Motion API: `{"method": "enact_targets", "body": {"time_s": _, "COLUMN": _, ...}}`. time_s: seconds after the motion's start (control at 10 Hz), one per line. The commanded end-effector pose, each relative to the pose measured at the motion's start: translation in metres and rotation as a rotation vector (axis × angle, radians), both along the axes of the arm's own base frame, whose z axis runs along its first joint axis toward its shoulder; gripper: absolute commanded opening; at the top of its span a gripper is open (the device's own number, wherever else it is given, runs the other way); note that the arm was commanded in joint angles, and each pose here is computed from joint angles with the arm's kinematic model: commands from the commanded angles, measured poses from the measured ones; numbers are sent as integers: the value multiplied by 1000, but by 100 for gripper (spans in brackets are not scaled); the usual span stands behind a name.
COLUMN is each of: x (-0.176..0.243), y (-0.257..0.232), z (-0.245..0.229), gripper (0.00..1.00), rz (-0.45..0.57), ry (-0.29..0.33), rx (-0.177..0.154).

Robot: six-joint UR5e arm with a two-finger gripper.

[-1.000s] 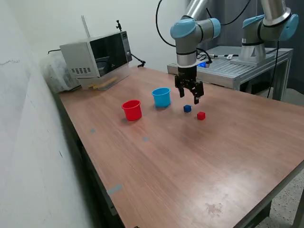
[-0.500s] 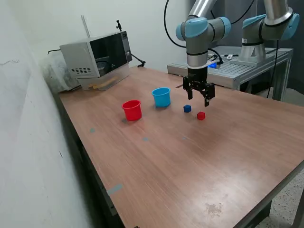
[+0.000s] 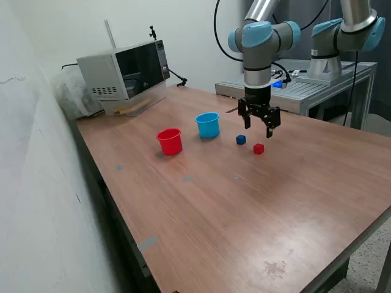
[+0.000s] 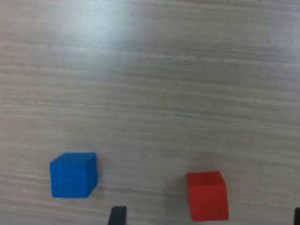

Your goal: Place red objects in the red bin, and blue objects in the blue bin.

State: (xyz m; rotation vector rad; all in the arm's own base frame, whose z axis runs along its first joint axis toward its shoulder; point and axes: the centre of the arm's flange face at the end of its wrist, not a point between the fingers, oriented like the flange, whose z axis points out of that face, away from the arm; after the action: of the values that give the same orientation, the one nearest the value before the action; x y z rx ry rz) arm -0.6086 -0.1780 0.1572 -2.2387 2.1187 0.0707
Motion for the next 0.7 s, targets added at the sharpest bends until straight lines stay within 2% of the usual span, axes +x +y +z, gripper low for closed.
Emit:
{"method": "enact_targets", "body": {"time_s": 0.0, "x": -4, "y": -2, "z": -13, "gripper": 100, "rz": 2, "ry": -2, "rx": -1}}
{"method": "enact_targets", "body": {"time_s": 0.2, "x": -6, "y": -2, "z": -14, "gripper": 100, "rz": 2, "ry": 7, "rx": -2}}
{"method": "enact_targets", "body": {"time_s": 0.4, "x": -6, "y": -5, "z": -19, "gripper": 100, "rz": 5, "ry": -3, "rx": -30}}
{"method": "enact_targets", "body": {"time_s": 0.6, "x": -4, "y": -8, "z": -23, "gripper": 100, "rz": 18, "ry": -12, "rx": -36}}
